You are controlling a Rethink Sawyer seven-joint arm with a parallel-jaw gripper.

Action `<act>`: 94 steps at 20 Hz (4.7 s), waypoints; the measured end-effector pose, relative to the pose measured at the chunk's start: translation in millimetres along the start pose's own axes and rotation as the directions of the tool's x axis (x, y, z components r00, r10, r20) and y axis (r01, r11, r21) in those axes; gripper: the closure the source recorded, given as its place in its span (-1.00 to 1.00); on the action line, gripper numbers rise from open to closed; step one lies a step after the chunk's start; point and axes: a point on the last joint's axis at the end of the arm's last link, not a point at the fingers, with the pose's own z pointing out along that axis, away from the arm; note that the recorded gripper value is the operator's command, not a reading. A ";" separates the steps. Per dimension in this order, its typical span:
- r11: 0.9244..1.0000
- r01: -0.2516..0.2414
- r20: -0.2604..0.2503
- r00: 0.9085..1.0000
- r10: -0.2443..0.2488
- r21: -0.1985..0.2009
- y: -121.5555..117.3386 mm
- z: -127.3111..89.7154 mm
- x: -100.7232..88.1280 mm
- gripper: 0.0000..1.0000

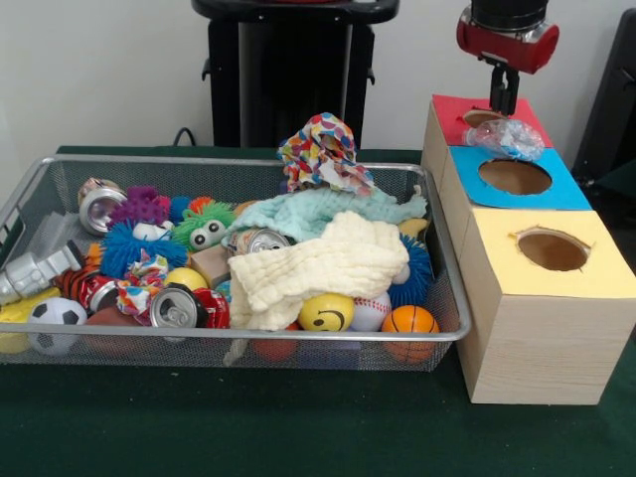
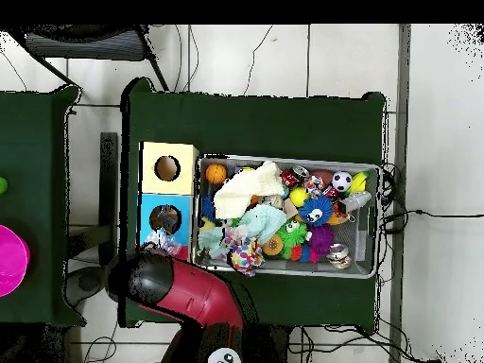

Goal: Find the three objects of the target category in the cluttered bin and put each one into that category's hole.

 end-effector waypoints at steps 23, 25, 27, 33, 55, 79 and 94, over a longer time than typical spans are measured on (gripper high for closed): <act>0.996 -0.090 -0.066 0.994 0.092 0.026 -23.2 31.3 42.9 1.00; 0.995 -0.098 -0.050 0.994 0.098 0.019 -22.9 36.4 38.2 1.00; 0.995 -0.104 -0.027 0.994 0.104 0.006 -22.0 41.5 31.7 1.00; 0.992 -0.126 0.042 0.991 0.127 -0.032 -19.5 56.8 8.6 1.00; 0.997 -0.072 0.019 0.997 0.071 0.013 -18.4 54.9 41.8 1.00; 0.998 -0.061 0.071 0.996 0.060 0.018 -4.8 63.8 25.0 1.00; 0.997 -0.070 0.047 0.997 0.068 0.042 -3.5 60.5 17.0 1.00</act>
